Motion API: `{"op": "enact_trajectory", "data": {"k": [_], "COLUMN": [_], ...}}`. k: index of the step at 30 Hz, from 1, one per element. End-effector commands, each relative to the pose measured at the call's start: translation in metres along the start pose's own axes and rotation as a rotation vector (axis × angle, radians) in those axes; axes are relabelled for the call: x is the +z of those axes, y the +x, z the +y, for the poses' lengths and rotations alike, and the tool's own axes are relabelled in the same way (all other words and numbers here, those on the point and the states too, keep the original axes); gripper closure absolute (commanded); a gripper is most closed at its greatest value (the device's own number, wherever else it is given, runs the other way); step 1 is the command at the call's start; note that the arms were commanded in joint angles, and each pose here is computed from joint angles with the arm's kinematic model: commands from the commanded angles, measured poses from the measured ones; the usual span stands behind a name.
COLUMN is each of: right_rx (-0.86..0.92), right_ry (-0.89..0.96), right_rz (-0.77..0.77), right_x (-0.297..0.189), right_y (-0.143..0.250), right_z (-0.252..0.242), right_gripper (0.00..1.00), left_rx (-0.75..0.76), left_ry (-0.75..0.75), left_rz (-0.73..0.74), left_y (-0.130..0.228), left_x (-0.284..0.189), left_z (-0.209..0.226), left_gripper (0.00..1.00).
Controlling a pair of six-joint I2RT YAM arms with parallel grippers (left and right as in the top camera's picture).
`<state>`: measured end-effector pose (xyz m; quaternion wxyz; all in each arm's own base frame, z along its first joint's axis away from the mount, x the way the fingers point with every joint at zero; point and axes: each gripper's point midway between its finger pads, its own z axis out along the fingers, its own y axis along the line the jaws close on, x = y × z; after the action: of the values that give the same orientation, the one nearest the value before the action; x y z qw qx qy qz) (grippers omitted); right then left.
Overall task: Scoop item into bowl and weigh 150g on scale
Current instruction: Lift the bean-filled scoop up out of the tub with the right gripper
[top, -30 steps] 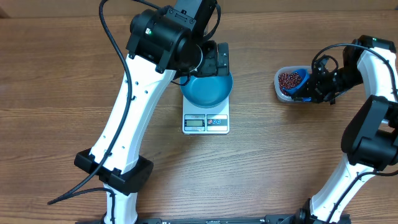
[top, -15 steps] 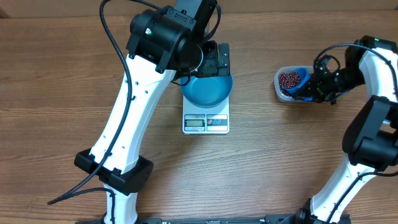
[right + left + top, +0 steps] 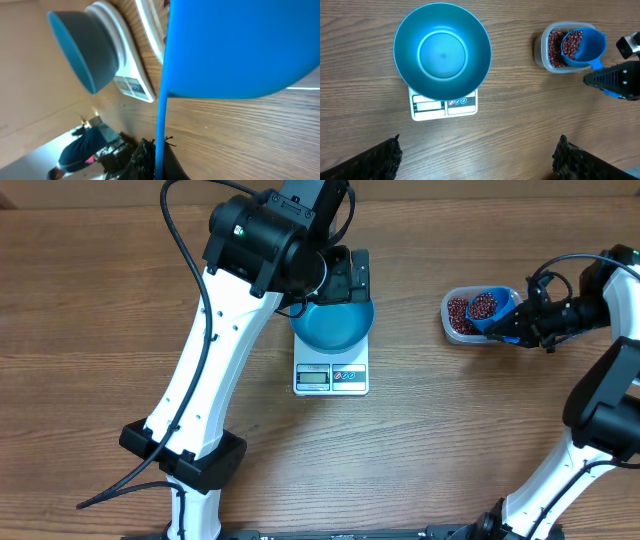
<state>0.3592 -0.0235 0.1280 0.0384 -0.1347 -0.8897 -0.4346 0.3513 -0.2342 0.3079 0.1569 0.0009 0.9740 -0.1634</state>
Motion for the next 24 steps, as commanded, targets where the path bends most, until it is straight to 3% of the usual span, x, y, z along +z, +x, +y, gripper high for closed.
{"op": "enact_trajectory", "data": {"k": [1,24], "right_rx": [-0.061,-0.117], "right_ry": [-0.066,-0.142], "right_rz": [-0.017,-0.064], "right_x": [-0.0003,-0.0092], "right_y": [-0.0023,-0.0064], "right_z": [0.0081,0.0154], "right_gripper": [0.96,0.96], "left_rx": [0.026,0.026], "left_ry": [0.016,0.015], "left_rz": [-0.013,-0.014], "left_y": [-0.0023,-0.0023], "left_x": [-0.0050,-0.0050], "left_z": [-0.0018,-0.0017], "left_gripper": [0.01,0.01]}}
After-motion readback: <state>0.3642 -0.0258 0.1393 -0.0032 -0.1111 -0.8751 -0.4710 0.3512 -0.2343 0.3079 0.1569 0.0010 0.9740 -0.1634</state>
